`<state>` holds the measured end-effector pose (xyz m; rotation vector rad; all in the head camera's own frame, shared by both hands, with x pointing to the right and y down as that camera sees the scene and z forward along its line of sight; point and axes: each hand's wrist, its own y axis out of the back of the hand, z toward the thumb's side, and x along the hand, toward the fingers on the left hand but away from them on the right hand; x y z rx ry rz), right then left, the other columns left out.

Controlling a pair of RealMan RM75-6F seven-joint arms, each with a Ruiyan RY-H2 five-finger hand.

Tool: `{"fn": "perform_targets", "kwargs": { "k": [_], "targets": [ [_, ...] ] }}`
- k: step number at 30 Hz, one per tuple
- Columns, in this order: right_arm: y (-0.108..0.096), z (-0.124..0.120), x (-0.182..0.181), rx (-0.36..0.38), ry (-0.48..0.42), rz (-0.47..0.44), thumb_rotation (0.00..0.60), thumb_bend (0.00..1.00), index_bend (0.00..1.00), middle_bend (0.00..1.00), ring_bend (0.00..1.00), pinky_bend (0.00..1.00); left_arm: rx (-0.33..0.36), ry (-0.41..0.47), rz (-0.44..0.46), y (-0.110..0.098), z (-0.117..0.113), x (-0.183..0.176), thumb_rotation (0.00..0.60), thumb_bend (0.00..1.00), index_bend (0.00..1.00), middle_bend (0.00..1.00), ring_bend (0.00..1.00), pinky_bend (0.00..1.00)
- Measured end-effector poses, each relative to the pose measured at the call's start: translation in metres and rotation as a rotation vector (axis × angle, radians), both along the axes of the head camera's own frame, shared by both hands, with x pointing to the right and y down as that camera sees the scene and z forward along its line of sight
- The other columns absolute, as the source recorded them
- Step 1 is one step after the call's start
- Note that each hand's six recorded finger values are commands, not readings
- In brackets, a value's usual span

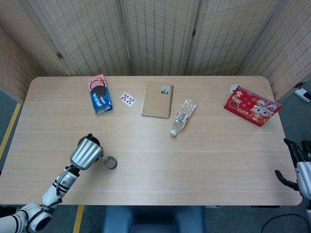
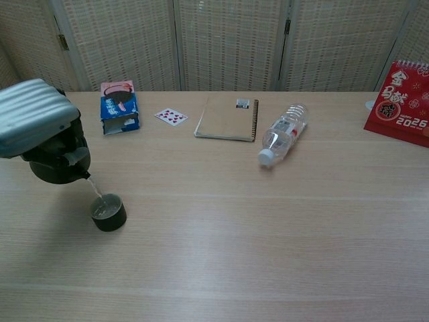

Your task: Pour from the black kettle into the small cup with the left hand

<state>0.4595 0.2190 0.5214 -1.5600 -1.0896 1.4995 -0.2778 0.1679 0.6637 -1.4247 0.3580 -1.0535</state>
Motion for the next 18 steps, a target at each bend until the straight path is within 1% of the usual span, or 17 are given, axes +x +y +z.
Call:
{"fn": "perform_targets", "kwargs": {
  "k": [18],
  "targets": [
    [0.0000, -0.0006, 0.0003, 0.001, 0.002, 0.000, 0.600, 0.29, 0.03, 0.16, 0.27, 0.00, 0.012, -0.007, 0.009, 0.0007, -0.0006, 0.0005, 0.560, 0.53, 1.00, 1.00, 0.93, 0.53]
  ]
}}
